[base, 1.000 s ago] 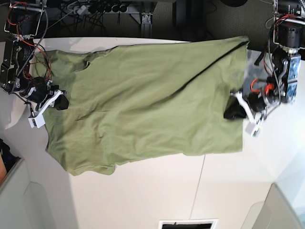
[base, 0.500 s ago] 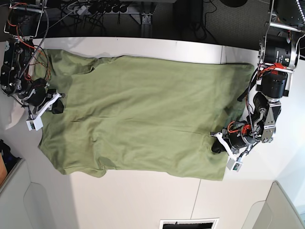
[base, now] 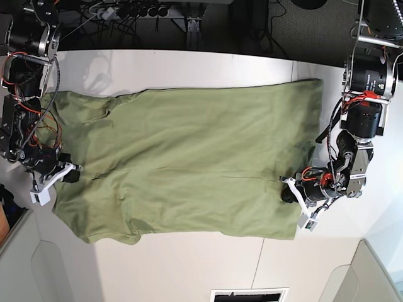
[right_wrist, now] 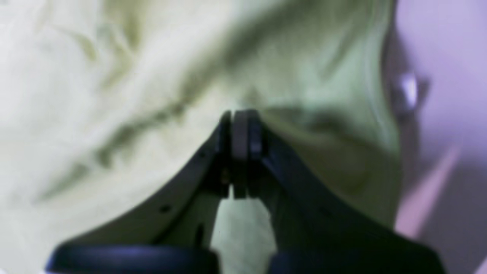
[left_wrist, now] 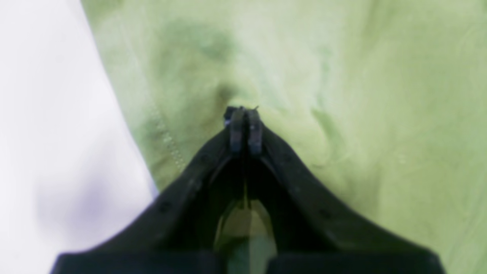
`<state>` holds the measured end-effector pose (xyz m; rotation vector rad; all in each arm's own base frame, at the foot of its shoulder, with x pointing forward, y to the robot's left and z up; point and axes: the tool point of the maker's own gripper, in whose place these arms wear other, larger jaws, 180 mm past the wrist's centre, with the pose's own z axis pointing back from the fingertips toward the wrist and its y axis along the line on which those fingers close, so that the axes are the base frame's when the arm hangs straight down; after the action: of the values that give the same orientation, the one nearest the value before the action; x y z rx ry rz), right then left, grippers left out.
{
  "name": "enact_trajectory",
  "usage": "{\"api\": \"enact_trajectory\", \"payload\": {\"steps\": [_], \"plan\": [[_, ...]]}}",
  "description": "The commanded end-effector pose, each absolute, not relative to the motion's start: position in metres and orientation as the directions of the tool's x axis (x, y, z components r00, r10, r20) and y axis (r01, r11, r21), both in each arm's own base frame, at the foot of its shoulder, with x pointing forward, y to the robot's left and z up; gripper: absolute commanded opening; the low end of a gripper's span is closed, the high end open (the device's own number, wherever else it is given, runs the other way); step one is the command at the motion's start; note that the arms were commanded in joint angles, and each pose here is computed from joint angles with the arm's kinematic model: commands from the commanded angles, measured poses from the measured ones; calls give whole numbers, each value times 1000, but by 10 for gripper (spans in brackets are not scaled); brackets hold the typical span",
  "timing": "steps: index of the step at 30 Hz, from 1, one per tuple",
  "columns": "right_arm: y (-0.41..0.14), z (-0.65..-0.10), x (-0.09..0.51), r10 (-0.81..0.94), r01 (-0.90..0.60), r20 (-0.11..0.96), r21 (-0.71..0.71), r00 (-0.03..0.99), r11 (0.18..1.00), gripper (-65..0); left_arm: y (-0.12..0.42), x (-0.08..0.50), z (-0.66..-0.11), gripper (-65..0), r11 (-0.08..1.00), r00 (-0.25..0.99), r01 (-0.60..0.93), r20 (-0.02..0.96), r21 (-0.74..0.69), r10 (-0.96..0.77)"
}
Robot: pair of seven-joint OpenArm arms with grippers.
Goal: Layout the t-shirt on the table in an organized manner, then fold the t-shirt properly
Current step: 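Grasp the shirt hem corner with the left gripper and drag it outward, then grasp the shirt edges with both grippers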
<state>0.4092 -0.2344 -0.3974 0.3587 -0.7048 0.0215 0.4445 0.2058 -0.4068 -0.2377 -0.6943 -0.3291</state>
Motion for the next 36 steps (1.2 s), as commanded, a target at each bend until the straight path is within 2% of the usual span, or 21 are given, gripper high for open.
{"api": "enact_trajectory", "payload": {"steps": [1, 4, 9, 15, 19, 23, 25, 34, 36], "plan": [[-241, -365, 429, -107, -161, 702, 305, 704, 939, -650, 214, 464, -374, -650, 917, 661, 392, 717, -81, -219], [-238, -348, 424, -72, -201, 711, 292, 700, 935, -650, 213, 465, -346, -649, 891, 612, 444, 758, -92, -226], [-236, -342, 374, 54, -286, 682, 233, 730, 930, -650, 219, 433, -324, -648, 848, 635, 508, 730, -148, -253], [-235, -353, 296, 194, -361, 632, 146, 751, 921, -650, 220, 378, -329, -527, 805, 656, 558, 701, -202, -279], [-243, -353, 259, 221, -360, 617, 110, 756, 927, -650, 210, 339, -346, -501, 768, 666, 608, 657, -202, -354], [-256, -349, 249, 204, -327, 621, 91, 757, 941, -375, 201, 315, -359, -501, 750, 679, 622, 634, -227, -371], [-258, -347, 251, 199, -323, 629, 88, 752, 942, -307, 199, 311, -362, -501, 748, 685, 620, 630, -238, -367], [-260, -382, 249, 108, -265, 619, 169, 778, 949, -308, 192, 311, -364, -501, 742, 685, 622, 634, -251, -359], [-254, -387, 246, 116, -279, 608, 179, 785, 943, -324, 192, 311, -364, -501, 742, 685, 622, 635, -251, -359]]}}
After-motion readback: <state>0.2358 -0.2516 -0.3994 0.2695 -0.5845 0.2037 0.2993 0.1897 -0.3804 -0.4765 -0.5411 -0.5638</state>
